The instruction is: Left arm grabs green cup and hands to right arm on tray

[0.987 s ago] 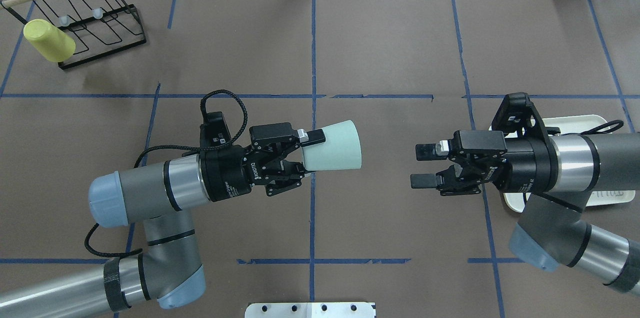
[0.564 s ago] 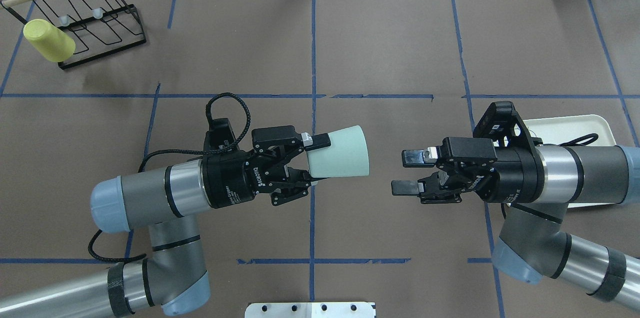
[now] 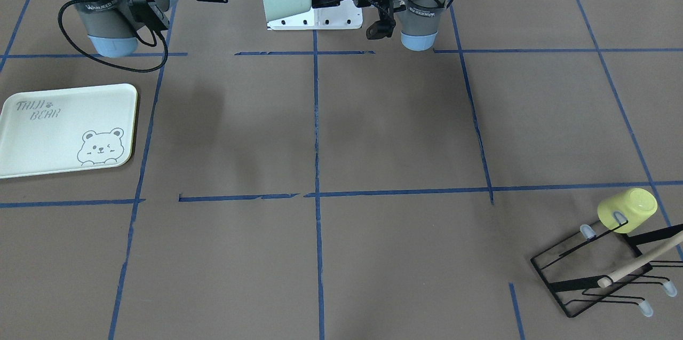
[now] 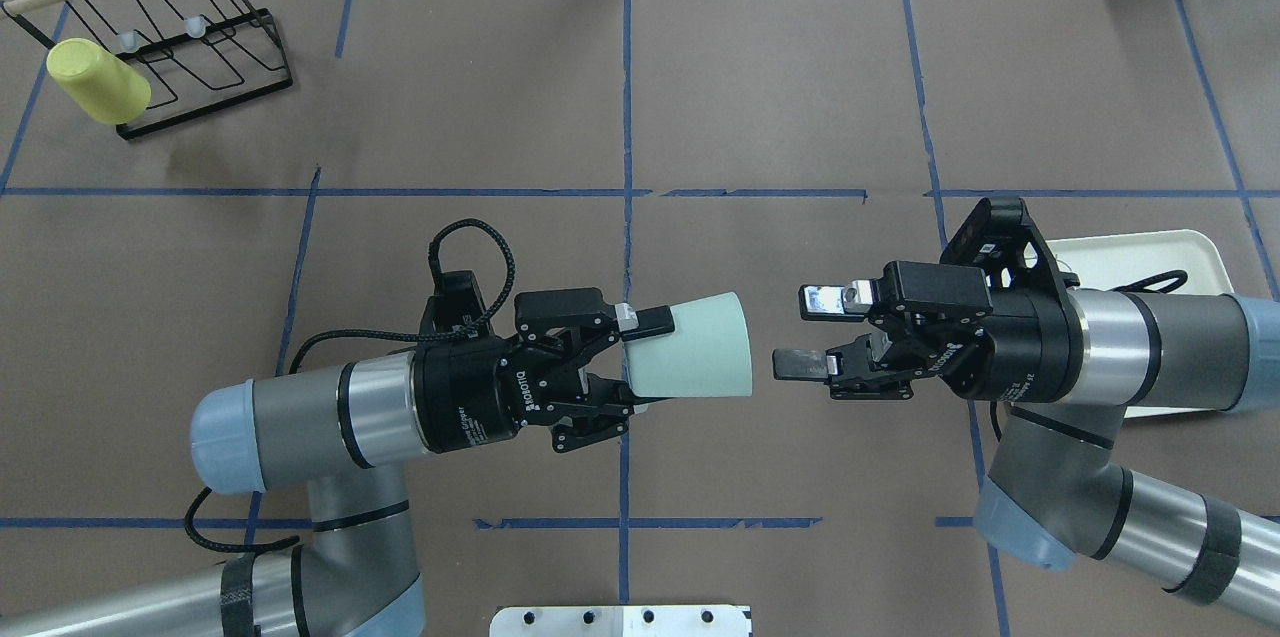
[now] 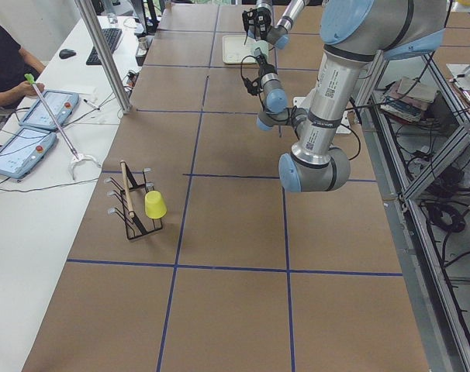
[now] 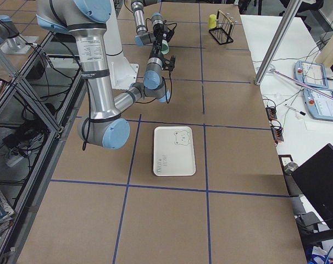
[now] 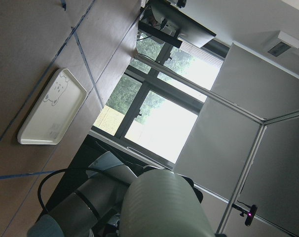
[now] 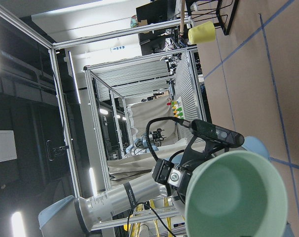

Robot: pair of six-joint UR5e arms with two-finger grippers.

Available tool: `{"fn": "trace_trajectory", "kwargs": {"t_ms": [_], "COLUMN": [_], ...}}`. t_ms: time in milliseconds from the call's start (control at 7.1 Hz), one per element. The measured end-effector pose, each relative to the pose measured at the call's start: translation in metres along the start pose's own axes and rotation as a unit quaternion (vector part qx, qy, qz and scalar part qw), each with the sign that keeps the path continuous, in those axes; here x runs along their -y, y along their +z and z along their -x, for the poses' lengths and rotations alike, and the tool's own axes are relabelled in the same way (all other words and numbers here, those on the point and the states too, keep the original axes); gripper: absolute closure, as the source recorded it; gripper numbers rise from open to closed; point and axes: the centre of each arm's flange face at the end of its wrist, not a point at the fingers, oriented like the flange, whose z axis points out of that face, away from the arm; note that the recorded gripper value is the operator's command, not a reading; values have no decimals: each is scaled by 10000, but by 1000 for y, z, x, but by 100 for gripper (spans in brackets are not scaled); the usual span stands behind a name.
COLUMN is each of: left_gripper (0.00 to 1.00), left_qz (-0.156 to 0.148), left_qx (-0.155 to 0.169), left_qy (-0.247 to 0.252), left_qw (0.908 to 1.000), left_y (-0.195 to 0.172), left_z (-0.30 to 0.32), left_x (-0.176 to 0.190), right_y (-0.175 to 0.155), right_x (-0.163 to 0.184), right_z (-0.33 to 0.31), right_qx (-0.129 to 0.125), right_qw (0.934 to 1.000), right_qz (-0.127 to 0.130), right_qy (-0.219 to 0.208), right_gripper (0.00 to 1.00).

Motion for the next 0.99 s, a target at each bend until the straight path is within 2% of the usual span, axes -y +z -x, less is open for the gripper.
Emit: {"fn": "trace_trajectory", "kwargs": {"t_ms": [423,564,705,846,987], "left_gripper": [83,83,81,80,80], "left_qz": [183,218,232,237,238], "left_qx": [77,66,62,63,65], "left_qy": [-108,-116,-121,-123,-120], "left_qw": [9997,9997,9996,9996,9996], "left_y": [6,9,12,13,13], "left_z": [8,7,7,8,8], "left_x": [-14,-17,-18,-18,-18], "right_y": [5,7,8,10,13], "right_x": [-5,-7,-10,-12,-15], "right_z": [-3,-5,-6,-7,-8], "right_qx": [7,5,9,31,57], "right_qw": [10000,9999,9999,9998,9997], "right_qz": [67,91,120,159,204], "right_qy": [49,70,89,100,109], "right_gripper": [6,17,40,58,72]}}
